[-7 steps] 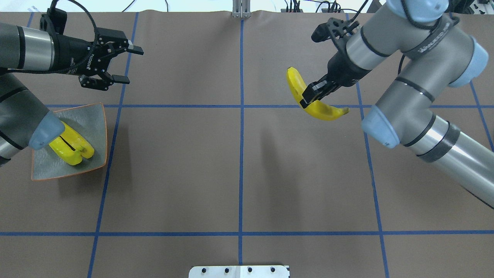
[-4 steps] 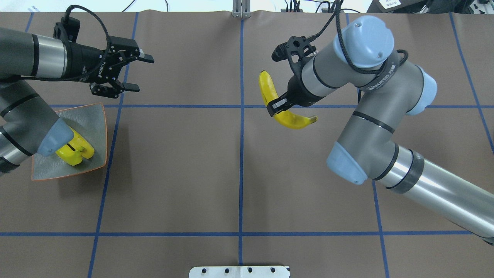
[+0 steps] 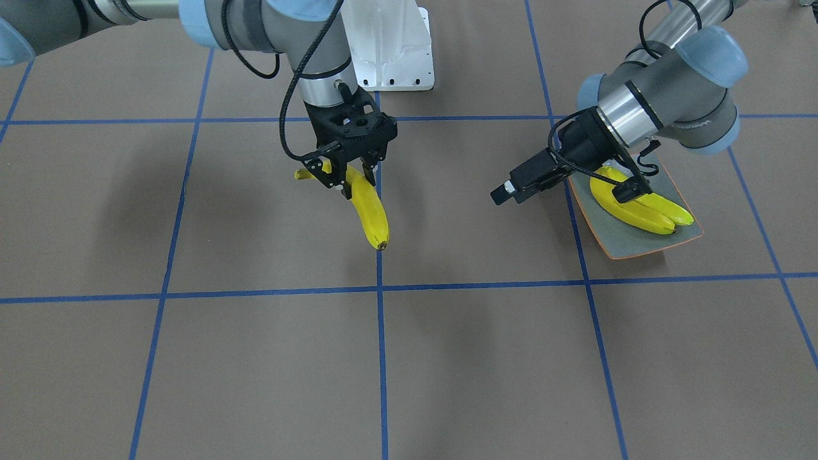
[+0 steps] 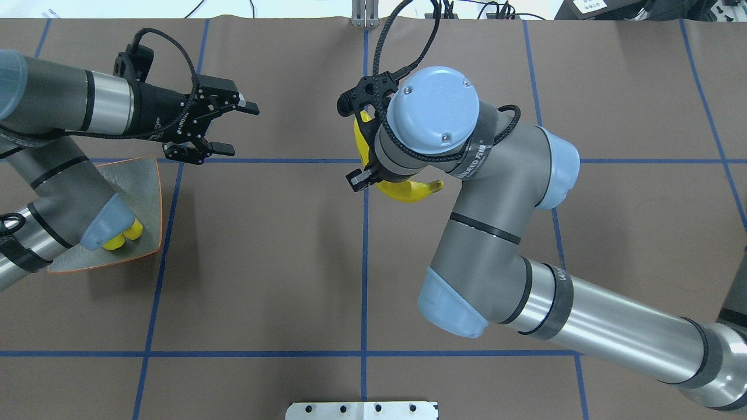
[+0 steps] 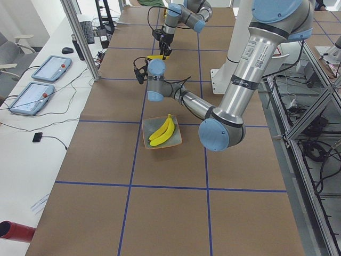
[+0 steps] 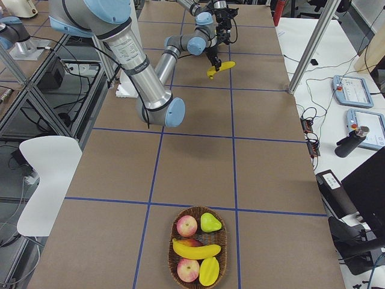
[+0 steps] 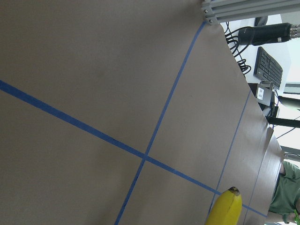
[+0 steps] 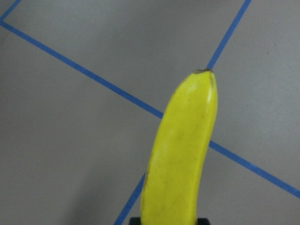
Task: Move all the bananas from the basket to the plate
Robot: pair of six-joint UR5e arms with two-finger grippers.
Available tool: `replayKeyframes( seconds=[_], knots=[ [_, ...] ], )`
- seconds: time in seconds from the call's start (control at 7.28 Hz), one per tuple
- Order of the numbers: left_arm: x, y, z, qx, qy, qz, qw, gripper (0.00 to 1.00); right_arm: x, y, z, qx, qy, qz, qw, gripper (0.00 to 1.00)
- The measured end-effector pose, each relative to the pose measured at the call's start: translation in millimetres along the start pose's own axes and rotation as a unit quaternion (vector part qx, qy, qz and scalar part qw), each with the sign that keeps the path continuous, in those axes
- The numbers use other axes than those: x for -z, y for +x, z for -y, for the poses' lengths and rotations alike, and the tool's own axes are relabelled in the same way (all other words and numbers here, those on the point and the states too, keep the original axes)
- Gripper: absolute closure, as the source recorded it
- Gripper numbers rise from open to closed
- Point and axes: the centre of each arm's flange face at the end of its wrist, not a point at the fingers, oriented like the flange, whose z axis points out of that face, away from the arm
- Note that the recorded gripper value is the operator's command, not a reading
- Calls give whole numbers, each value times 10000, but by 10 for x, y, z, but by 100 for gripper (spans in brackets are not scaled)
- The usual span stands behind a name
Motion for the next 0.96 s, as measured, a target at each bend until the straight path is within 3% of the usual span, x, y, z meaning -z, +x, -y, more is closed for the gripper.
replayKeyframes(
  seconds=[0.27,0.96],
  knots=[
    [-211,207,-186,-20,-113,19,9999,0,46,-201,31,63,-24,-74,10000,100],
    [-681,419,-642,-77,-327,-6,9994,1,111,-575,93,171,-38,113,9998,100]
  ],
)
